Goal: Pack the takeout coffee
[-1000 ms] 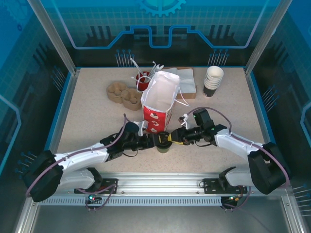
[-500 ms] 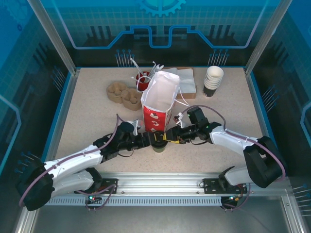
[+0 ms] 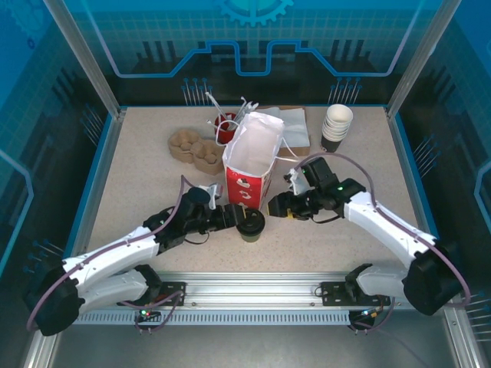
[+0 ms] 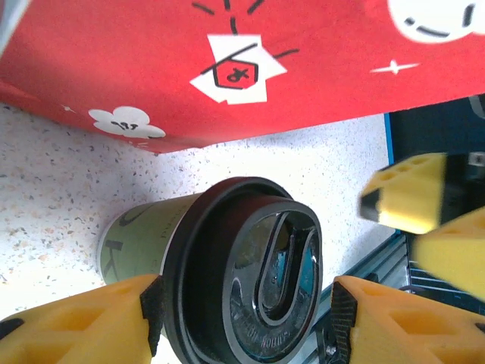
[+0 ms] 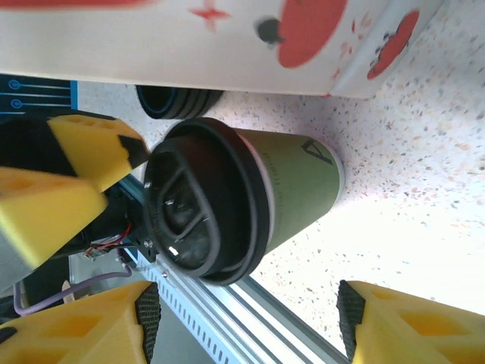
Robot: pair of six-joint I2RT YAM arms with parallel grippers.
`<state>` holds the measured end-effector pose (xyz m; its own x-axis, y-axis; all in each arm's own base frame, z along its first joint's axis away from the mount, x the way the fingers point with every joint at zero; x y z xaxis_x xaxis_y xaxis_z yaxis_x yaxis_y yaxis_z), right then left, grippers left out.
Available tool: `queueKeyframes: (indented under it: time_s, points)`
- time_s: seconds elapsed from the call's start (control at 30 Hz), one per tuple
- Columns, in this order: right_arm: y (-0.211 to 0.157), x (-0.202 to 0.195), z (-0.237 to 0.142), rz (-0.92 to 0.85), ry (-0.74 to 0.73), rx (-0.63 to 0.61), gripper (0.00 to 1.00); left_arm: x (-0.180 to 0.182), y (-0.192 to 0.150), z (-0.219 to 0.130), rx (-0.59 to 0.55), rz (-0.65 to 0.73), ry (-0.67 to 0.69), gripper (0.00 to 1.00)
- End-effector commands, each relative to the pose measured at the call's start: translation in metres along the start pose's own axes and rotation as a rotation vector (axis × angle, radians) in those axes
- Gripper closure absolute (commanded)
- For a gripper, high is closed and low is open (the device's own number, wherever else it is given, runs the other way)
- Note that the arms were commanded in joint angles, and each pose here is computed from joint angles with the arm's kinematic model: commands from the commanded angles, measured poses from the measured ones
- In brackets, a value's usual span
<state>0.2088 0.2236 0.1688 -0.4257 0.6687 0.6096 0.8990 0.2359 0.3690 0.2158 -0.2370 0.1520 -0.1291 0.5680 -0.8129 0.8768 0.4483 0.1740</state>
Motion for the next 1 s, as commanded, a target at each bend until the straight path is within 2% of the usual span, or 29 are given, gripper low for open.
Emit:
queueKeyframes:
  time_s: [0.0, 0.23, 0.37, 0.7, 0.97]
  points:
    - [-0.01, 0.003, -0.033, -0.009, -0.081, 0.026, 0.34, -0.008, 0.01, -0.01, -0.035, 0.032, 0.005, 0.38]
    - [0.028, 0.033, -0.073, -0.031, -0.079, -0.092, 0.34, -0.012, 0.016, -0.022, -0.057, 0.057, 0.02, 0.37]
    - [0.058, 0.03, -0.085, 0.011, -0.167, -0.157, 0.33, -0.01, 0.021, -0.033, -0.096, 0.068, 0.034, 0.36]
    - [0.124, 0.02, -0.082, 0.053, -0.306, -0.227, 0.32, -0.001, 0.023, -0.052, -0.132, 0.075, 0.061, 0.34]
    - [0.143, 0.007, -0.066, 0.053, -0.414, -0.185, 0.32, 0.002, 0.024, -0.056, -0.138, 0.074, 0.069, 0.34]
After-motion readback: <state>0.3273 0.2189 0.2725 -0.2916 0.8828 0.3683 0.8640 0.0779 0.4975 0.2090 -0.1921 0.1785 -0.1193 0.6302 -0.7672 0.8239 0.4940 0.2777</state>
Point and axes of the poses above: each hand's point on the last joint's axis, 136 mm out from that joint toward the fingers, its own z axis out along the fingers, its own x axis along the line the jaws close on, y = z × x, the point moved 1 cm from there along -z, back along the fingers, and after that the axes turned 14 degrees about -z, right-handed, at the moved point
